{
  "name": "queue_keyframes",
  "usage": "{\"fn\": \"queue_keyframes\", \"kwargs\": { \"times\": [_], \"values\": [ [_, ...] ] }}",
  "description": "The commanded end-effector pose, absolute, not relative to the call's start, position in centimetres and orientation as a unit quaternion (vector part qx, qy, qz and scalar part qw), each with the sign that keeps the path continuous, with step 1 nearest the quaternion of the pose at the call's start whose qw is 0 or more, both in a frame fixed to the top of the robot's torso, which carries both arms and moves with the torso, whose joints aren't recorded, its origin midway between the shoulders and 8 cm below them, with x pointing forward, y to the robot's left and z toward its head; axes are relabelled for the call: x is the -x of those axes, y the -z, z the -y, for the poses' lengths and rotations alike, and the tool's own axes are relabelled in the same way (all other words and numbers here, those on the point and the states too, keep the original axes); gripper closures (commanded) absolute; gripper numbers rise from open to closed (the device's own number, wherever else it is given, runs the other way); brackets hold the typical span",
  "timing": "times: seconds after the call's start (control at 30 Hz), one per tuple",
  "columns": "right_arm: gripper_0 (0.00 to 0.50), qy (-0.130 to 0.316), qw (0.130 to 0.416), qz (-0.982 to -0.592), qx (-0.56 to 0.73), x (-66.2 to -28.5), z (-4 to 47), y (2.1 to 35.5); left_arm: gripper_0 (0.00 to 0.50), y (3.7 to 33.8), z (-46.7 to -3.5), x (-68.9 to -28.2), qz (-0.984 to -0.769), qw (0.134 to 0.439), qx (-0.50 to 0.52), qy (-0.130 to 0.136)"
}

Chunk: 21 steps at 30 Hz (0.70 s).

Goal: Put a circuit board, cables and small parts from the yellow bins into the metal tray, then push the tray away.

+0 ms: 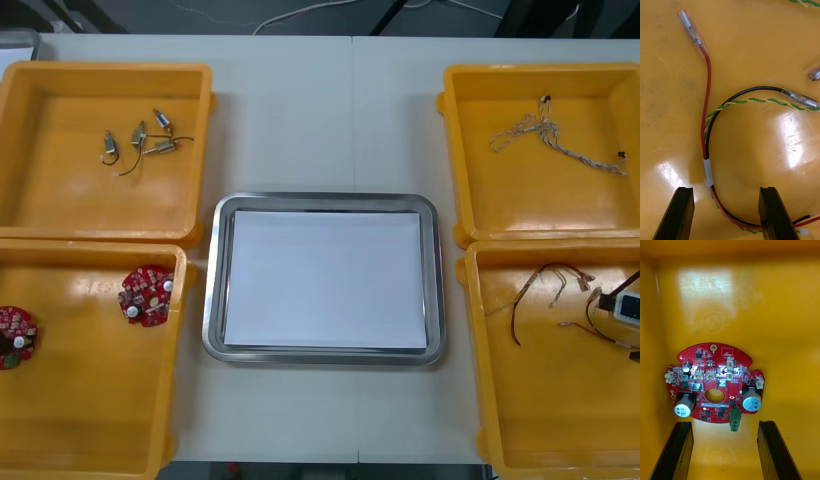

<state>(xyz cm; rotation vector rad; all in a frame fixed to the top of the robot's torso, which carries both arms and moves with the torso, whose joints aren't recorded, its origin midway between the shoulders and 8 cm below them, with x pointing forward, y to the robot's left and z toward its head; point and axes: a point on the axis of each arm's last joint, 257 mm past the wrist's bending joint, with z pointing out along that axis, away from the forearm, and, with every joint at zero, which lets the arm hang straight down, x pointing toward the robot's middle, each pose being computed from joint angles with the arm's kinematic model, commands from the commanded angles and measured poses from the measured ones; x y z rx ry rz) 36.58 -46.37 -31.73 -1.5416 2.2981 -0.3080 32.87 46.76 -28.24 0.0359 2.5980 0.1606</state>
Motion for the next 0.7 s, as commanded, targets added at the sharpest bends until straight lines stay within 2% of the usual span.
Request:
{"fn": "queue_keyframes", "kwargs": {
  "times": [0.03,0.23,0.7],
  "values": [
    [0.0,0.12,0.157,-0.807,0.557,-35.7,47.6,32.5,0.0,29.7,-46.6,-31.7,-0.961,0.254,-0.076,-0.078],
    [0.0,0.122,0.157,-0.804,0.56,-35.6,47.6,32.9,0.0,30.4,-47.3,-31.3,-0.959,0.256,-0.085,-0.089],
    [0.0,0.132,0.149,-0.8,0.566,-35.6,47.9,33.3,0.0,32.0,-48.0,-30.7,-0.959,0.252,-0.096,-0.092]
  ]
}}
